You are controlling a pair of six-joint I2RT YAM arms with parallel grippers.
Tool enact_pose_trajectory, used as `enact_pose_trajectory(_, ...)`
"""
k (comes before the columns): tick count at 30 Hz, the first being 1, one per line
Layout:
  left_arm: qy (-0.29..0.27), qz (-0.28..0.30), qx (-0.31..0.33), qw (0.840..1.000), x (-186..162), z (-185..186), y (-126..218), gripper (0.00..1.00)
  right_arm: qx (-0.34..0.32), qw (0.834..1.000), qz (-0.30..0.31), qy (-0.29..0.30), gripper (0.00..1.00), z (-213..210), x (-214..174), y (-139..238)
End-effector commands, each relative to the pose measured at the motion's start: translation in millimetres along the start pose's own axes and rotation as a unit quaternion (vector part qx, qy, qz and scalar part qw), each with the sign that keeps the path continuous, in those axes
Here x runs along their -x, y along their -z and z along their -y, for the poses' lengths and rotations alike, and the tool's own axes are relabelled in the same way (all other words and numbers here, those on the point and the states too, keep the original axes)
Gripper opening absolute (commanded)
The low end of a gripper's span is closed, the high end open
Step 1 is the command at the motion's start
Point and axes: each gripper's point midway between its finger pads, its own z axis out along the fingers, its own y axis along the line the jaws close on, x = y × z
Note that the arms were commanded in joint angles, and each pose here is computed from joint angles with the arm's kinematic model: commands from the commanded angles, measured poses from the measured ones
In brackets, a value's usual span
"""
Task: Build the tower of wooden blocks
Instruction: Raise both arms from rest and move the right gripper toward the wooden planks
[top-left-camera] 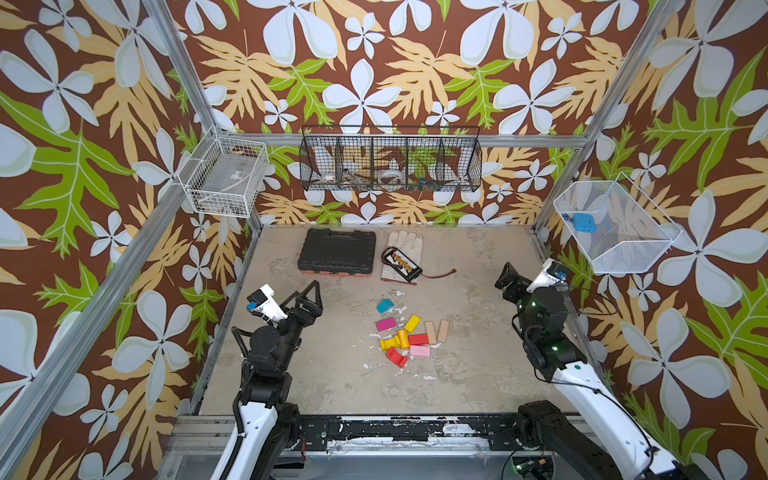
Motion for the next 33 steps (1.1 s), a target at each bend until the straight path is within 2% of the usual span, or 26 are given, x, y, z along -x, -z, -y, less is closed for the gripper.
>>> enact_pose_trajectory(1,0.146,-0.086,-0.025,0.985,-22,22,11,1.0,0.074,0.997,-0.019,-0.016,1.0,-20,-3,16)
enact_pose_trajectory(2,0.139,-0.081,-0.021,0.987,-13,31,12,1.0,0.078,0.997,-0.018,-0.016,1.0,-22,1,19)
enact_pose_trajectory(4,0.082,-0.046,-0.005,0.996,19,56,12,1.0,0.08,0.996,-0.031,-0.017,1.0,-25,6,24)
enact_pose_trajectory(7,0.011,-0.003,0.043,0.999,53,64,5,0.99,0.132,0.989,-0.061,-0.021,1.0,-46,0,27)
enact_pose_trajectory(9,0.001,-0.012,0.065,0.998,50,55,-2,0.91,0.153,0.984,-0.082,-0.04,1.0,-55,-10,26)
enact_pose_trajectory(10,0.0,-0.019,0.05,0.999,42,51,-7,0.83,0.161,0.981,-0.092,-0.055,1.0,-59,-17,24)
enact_pose_trajectory(11,0.006,-0.026,0.033,0.999,31,45,-10,0.81,0.167,0.978,-0.107,-0.066,1.0,-63,-23,23)
enact_pose_trajectory(14,0.025,-0.02,0.028,0.999,8,9,-6,0.84,0.205,0.959,-0.177,-0.084,0.96,-97,-43,31)
enact_pose_trajectory(16,0.026,0.002,0.051,0.998,1,-17,-2,0.92,0.215,0.95,-0.219,-0.061,0.94,-127,-57,53)
enact_pose_trajectory(19,0.041,-0.017,0.032,0.999,-12,-23,-7,0.94,0.246,0.945,-0.216,0.001,0.96,-162,-58,86)
enact_pose_trajectory(21,0.063,-0.047,-0.001,0.997,-29,-20,-12,0.93,0.203,0.955,-0.202,0.083,0.96,-158,-58,84)
enact_pose_trajectory(23,0.063,-0.059,0.01,0.996,-38,-27,-18,0.93,0.132,0.957,-0.212,0.147,0.94,-133,-71,71)
enact_pose_trajectory(25,0.061,-0.066,0.057,0.994,-42,-46,-23,0.92,0.1,0.95,-0.223,0.192,0.82,-116,-91,66)
enact_pose_trajectory(27,0.092,-0.099,0.109,0.985,-65,-74,-21,0.92,0.095,0.945,-0.231,0.213,0.81,-102,-116,63)
enact_pose_trajectory(29,0.11,-0.132,0.123,0.977,-83,-86,-19,0.92,0.122,0.938,-0.256,0.201,0.76,-103,-137,66)
enact_pose_trajectory(31,0.089,-0.15,0.124,0.977,-86,-84,-22,0.89,0.13,0.934,-0.272,0.192,0.73,-100,-155,67)
enact_pose_trajectory(33,0.052,-0.135,0.144,0.979,-73,-83,-23,0.89,0.121,0.932,-0.279,0.197,0.72,-93,-170,62)
